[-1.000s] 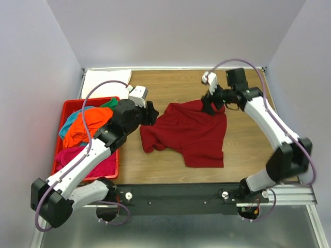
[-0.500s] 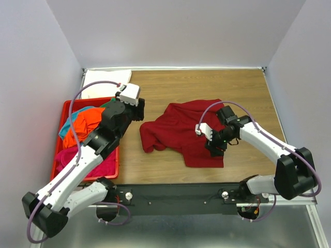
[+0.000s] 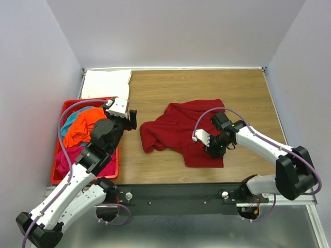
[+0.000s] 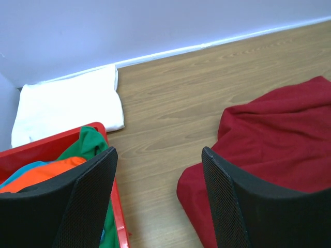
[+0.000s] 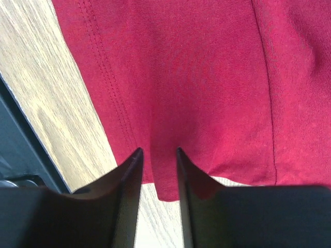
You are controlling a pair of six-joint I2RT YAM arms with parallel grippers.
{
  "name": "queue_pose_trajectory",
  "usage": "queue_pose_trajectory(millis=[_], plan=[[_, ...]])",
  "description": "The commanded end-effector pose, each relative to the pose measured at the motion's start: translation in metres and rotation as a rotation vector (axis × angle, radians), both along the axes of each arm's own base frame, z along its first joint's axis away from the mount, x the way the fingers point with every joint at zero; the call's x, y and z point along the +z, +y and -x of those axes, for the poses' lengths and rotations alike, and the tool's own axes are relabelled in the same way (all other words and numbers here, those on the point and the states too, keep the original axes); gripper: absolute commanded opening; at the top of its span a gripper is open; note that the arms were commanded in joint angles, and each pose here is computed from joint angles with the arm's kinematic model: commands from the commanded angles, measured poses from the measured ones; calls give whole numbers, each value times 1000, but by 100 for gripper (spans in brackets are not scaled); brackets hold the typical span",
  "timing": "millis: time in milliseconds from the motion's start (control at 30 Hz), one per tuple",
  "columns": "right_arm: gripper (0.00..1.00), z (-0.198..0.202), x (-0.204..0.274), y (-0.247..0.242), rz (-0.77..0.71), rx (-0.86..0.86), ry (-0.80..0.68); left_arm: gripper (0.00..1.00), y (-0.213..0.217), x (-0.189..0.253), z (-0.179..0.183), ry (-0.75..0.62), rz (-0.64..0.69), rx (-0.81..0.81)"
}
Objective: Fold and stack the t-shirts
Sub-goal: Flatten the tshirt out
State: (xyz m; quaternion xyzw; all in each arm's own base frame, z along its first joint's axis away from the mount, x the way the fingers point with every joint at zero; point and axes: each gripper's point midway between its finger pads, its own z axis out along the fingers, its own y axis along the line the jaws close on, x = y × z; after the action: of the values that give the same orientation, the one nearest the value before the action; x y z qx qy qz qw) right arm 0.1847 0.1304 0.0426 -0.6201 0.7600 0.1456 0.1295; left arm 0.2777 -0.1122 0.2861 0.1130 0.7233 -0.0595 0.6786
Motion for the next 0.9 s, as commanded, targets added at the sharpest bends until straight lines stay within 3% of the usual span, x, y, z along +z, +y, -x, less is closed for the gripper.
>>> queue_pose_trajectory(millis=[0,100,133,200,367,633,700,767,800,833,867], plan=[[36,1,-2,-3,31,-22,-12,74,2,11,-2,-47,25,13],[22,0,-3,-5,45,-36,-11,74,0,9,-3,-40,17,5],[9,-1,-2,-4,45,-40,-12,74,-2,9,-4,-37,16,-5],[1,-6,5,-3,41,-50,-36,74,-3,8,-3,-36,14,-12],[1,-29,41,9,-15,-70,-136,74,-6,11,-2,-44,19,-25],[1,-130,121,36,-31,-167,-378,74,-8,9,-2,-44,13,-43],[1,-140,120,47,-52,-156,-348,74,-8,11,-1,-49,15,-49],[11,-118,117,58,-92,-18,-236,74,-9,13,2,-59,19,-61],[21,-106,111,58,-96,27,-188,74,-9,14,3,-63,20,-64],[39,-94,104,58,-98,58,-141,74,-9,15,4,-69,22,-67],[44,-76,93,53,-86,84,-67,74,-9,16,4,-74,23,-67]])
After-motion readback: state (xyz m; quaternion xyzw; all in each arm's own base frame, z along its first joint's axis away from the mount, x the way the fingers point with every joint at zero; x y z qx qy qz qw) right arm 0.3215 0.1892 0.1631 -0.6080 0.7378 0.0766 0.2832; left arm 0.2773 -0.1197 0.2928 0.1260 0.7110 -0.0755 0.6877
